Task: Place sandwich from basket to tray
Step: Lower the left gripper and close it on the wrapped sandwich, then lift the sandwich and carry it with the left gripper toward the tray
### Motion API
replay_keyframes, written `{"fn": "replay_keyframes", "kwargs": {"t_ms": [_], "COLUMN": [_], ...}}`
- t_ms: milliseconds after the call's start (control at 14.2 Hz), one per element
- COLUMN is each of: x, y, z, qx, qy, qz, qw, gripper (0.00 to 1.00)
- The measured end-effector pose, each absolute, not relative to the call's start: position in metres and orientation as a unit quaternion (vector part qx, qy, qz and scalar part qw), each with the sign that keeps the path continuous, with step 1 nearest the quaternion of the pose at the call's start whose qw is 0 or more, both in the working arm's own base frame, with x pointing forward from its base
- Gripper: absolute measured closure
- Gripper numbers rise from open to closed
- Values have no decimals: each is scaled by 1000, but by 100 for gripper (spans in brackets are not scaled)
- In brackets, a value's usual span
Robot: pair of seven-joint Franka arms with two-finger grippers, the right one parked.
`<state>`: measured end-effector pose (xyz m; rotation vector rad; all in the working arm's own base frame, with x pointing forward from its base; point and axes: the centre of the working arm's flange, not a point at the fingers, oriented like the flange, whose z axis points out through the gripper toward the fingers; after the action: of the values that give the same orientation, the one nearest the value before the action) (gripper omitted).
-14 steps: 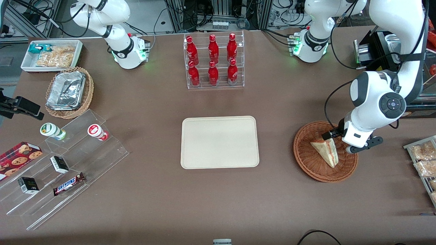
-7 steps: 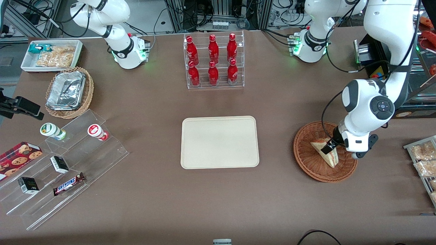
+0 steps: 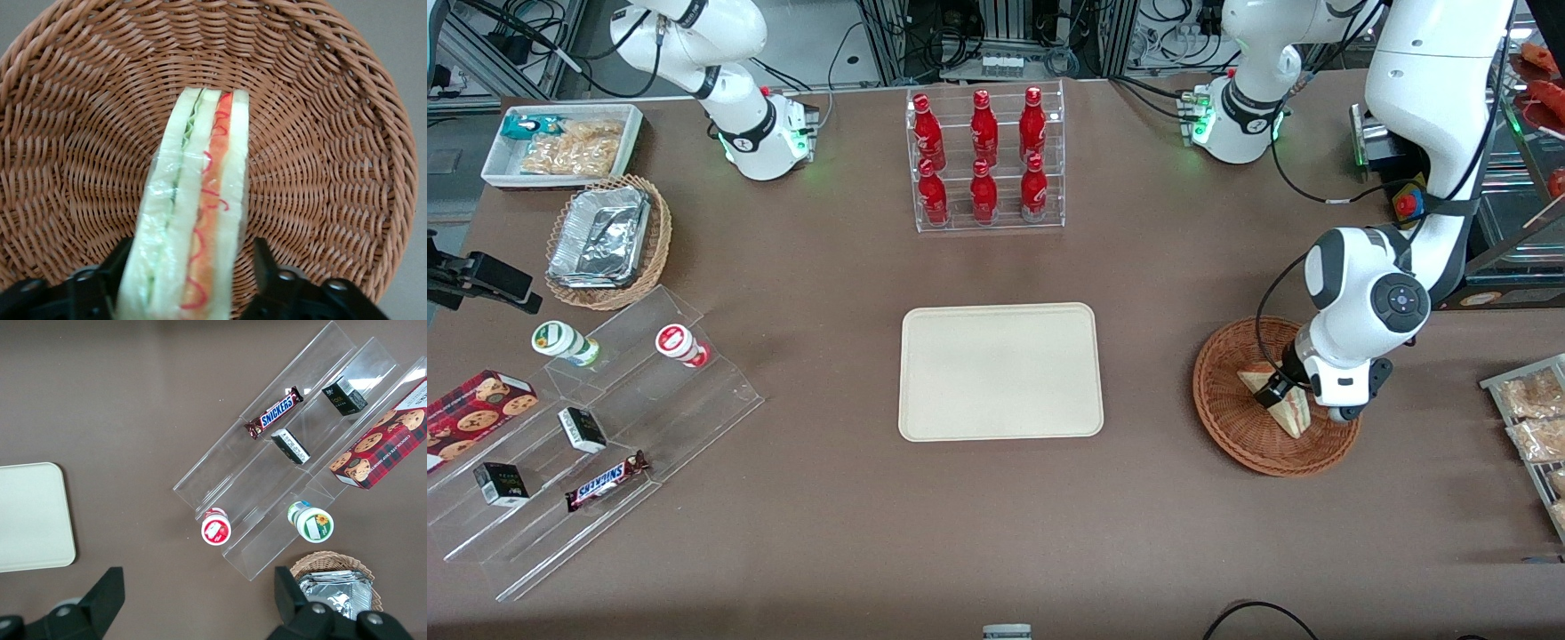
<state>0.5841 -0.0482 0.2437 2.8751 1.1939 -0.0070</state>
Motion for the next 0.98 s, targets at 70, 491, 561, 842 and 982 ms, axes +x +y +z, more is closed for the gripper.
{"fn": "replay_keyframes", "kwargs": {"t_ms": [70, 491, 561, 842, 982], "x": [584, 591, 595, 605, 602], "y": [-48, -58, -66, -155, -214], "z": [244, 288, 306, 356, 350], "qx": [924, 958, 968, 989, 992], "qy": [383, 284, 248, 130, 99], "qz": [-2, -34, -41, -68, -69], "qw": [14, -2, -8, -29, -34], "gripper": [36, 78, 81, 85, 85]}}
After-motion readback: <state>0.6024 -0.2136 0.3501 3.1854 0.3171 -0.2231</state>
